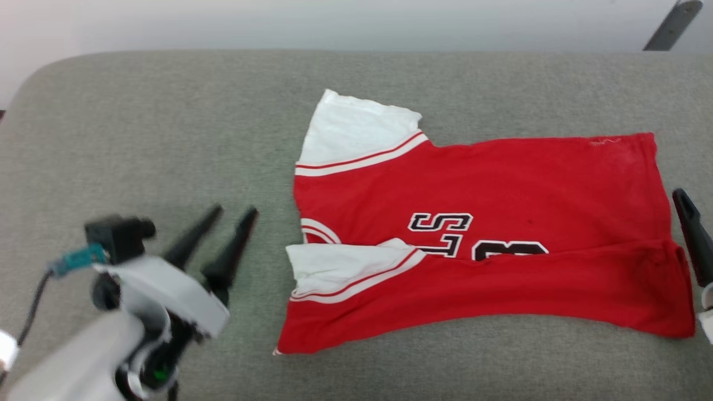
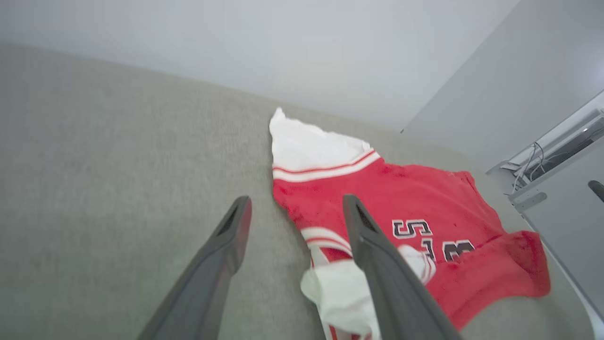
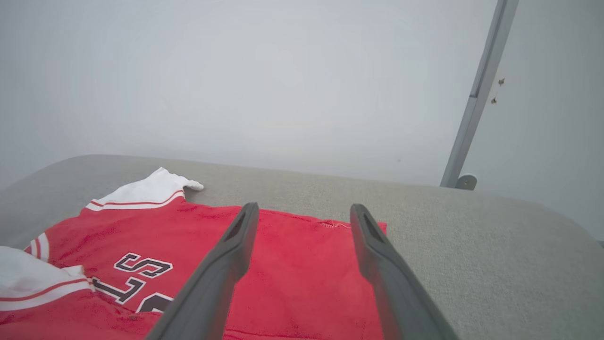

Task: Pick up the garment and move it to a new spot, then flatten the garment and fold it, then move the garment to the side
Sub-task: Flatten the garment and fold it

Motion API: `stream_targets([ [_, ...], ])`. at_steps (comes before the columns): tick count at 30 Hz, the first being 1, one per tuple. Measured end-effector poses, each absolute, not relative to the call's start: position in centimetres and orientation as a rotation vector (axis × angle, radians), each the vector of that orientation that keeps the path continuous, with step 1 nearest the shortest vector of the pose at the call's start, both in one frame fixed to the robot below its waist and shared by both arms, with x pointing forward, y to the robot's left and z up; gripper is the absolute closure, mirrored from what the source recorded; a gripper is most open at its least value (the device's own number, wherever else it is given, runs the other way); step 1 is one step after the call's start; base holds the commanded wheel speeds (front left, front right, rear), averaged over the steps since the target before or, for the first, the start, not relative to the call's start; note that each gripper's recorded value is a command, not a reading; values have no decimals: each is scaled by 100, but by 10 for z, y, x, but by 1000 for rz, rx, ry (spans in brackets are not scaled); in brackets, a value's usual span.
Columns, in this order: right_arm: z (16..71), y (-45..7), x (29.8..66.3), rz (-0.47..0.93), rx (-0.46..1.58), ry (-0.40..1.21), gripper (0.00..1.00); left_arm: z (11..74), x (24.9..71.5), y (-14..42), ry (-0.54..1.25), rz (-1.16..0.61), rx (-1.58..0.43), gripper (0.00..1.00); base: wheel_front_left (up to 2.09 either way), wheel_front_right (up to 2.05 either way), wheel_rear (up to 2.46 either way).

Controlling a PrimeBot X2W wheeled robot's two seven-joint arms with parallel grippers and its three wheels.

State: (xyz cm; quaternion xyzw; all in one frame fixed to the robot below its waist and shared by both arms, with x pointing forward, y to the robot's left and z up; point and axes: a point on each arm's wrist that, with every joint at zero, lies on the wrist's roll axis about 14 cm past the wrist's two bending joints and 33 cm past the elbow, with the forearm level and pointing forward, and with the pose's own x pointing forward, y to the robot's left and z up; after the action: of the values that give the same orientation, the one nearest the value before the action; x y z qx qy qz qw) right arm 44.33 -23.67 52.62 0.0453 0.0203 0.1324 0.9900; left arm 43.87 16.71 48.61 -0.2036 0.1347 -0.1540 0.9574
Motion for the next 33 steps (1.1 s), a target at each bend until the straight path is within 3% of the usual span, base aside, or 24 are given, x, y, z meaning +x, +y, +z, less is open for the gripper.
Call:
stream_targets([
  [7, 546, -235, 440, 212, 63, -106, 0, 522, 515, 174, 106, -284, -235, 0, 0, 0, 0],
  [12, 549, -247, 433, 146, 76, -134, 0, 534, 573, 154, 130, -339, -178, 0, 0, 0, 0],
  [20, 537, -263, 431, 94, 64, -93, 0, 488, 637, 132, 485, -369, -91, 0, 0, 0, 0],
  [26, 522, -274, 428, 63, 51, -47, 0, 425, 633, 111, 906, -420, -65, 0, 0, 0, 0],
  [33, 500, -282, 425, 38, 43, 23, 0, 397, 639, 92, 1094, -461, -22, 0, 0, 0, 0],
])
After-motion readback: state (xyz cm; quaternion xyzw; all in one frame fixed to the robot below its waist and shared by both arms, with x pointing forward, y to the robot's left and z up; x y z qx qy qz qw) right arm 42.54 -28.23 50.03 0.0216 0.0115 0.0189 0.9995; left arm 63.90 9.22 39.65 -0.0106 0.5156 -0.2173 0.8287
